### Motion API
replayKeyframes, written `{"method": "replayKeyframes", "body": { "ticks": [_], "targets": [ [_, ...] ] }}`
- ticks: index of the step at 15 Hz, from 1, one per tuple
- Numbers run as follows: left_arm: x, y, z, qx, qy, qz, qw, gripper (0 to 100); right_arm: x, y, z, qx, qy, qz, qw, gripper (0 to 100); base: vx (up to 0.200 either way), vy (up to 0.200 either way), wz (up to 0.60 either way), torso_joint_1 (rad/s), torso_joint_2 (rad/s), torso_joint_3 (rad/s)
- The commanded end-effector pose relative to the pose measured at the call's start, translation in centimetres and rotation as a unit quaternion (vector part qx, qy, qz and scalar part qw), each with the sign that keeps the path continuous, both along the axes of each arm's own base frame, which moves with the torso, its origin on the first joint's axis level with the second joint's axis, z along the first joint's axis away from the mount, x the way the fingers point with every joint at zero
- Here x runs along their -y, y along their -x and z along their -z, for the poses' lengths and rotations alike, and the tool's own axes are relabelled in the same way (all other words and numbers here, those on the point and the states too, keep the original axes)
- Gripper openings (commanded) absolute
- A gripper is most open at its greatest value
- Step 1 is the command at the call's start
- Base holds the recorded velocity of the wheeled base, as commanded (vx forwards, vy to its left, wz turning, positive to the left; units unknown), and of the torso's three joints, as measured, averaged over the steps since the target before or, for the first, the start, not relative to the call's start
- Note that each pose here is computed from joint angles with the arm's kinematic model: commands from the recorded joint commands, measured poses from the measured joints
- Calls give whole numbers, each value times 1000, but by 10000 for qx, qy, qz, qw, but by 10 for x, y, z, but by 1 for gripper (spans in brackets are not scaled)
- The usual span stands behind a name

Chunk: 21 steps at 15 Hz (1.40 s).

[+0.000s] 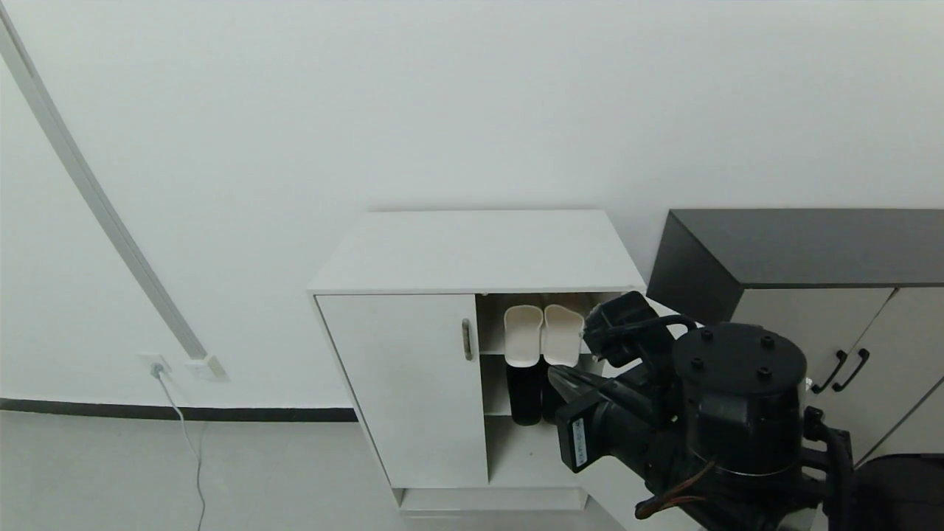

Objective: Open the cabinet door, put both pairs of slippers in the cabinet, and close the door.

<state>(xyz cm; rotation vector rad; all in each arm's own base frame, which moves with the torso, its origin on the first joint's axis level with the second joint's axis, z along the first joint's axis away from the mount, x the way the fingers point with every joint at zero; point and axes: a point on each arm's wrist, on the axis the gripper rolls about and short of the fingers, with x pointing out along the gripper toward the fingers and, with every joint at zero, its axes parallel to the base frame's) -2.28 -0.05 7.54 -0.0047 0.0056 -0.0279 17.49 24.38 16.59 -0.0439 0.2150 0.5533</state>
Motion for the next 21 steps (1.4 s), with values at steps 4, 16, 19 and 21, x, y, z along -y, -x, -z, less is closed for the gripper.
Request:
{"method": "replayKeyframes", "body": {
  "ticks": [4, 16, 19, 21],
  "targets": [
    [0, 0, 0, -3, 0, -1, 10000, 0, 2, -4, 2, 25, 56, 72, 10000, 0, 0, 0, 0, 203, -455, -250],
    [0, 0, 0, -3, 7, -1, 10000, 0, 5, -11, 8, 151, 133, 153, 9997, 0, 0, 0, -100, 9, -17, -10],
    [0, 0, 0, -3, 7, -1, 10000, 0, 6, -12, 8, 154, 140, 167, 9996, 0, 0, 0, -600, 9, -4, 1],
    [0, 0, 0, -3, 7, -1, 10000, 0, 9, -16, 8, 166, 135, 250, 9995, 0, 0, 0, -600, 5, 5, 2]
  ]
}}
